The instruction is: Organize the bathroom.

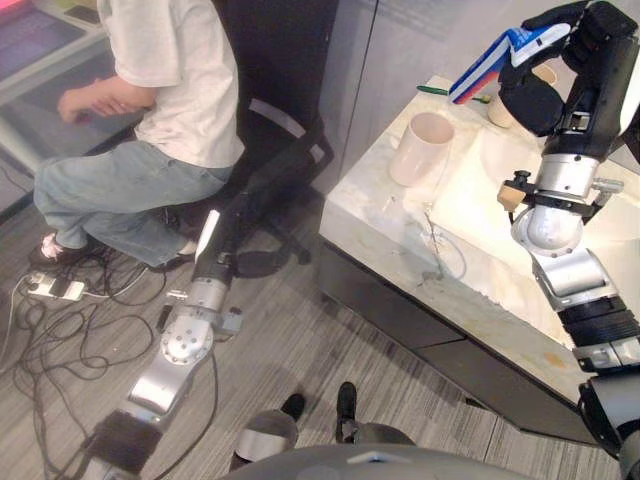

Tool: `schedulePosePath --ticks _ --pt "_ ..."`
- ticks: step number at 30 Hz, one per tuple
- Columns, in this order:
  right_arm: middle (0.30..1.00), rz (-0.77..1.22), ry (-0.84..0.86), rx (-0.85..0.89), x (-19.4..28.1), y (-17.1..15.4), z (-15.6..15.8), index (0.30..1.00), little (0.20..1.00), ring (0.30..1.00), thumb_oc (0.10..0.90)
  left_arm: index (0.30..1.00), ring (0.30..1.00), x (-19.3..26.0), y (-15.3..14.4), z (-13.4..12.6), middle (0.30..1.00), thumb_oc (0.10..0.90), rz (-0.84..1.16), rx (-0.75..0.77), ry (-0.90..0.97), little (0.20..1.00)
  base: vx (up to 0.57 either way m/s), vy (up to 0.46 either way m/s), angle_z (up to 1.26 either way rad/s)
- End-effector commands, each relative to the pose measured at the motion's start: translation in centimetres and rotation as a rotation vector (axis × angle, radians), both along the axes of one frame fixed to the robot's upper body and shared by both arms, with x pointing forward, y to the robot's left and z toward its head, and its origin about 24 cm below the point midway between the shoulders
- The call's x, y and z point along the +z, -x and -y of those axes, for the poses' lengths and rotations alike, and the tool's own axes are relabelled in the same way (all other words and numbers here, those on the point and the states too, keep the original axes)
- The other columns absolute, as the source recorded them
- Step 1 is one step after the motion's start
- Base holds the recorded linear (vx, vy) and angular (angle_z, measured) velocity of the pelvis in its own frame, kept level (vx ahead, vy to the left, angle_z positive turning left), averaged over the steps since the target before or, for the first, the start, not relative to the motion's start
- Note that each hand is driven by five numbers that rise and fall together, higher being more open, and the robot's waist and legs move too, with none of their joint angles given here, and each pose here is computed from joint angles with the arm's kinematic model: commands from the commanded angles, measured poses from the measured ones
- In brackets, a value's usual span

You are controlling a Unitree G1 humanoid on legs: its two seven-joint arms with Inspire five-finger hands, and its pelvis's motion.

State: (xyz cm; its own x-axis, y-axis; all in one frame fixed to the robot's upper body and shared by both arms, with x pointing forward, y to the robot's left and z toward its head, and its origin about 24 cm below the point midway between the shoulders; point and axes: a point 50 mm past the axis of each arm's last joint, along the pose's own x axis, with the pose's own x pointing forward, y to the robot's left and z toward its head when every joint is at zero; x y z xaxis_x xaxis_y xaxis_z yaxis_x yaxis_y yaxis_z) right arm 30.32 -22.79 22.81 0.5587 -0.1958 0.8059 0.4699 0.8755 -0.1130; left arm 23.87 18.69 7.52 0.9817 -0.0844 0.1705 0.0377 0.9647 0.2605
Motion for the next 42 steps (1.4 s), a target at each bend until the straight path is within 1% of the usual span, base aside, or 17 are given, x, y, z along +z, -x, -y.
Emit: schedulePosePath --ticks 1,6,27,39,40,42 --pt "0.300 0.323 -0.008 0.095 6.8 1.8 -0.8 0.300 0.300 0.300 0.400 0.900 0.900 4.1 0.0 1.0 0.900 0.800 0.246 -0.064 0.025 0.900 0.02 0.007 0.05" --pt "0.300 0.303 -0.019 0.165 6.7 2.3 -1.3 0.300 0.300 0.300 0.400 0.900 0.900 3.9 0.1 1.3 0.900 0.800 0.248 -0.060 0.035 0.900 0.00 0.008 0.01" --pt "0.300 0.224 -0.046 0.233 5.1 3.0 -1.8 0.300 0.300 0.300 0.400 0.900 0.900 3.7 -0.4 1.6 0.900 0.800 0.239 -0.007 0.039 0.900 0.00 0.011 -0.06" --pt "0.300 0.062 -0.091 0.234 1.5 2.0 -1.7 0.300 0.300 0.300 0.400 0.900 0.900 3.4 -0.2 1.6 0.900 0.800 0.220 -0.011 0.037 0.900 0.01 0.000 0.00" --pt "0.300 0.023 -0.111 0.223 0.1 1.7 -1.5 0.300 0.300 0.300 0.400 0.900 0.900 3.3 -0.1 1.6 0.900 0.800 0.216 -0.008 0.035 0.900 0.05 -0.013 0.00" --pt "0.300 -0.001 -0.128 0.219 -0.6 1.6 -1.4 0.300 0.300 0.300 0.400 0.900 0.900 3.3 0.0 1.6 0.900 0.800 0.211 -0.007 0.032 0.900 0.06 -0.019 0.01"
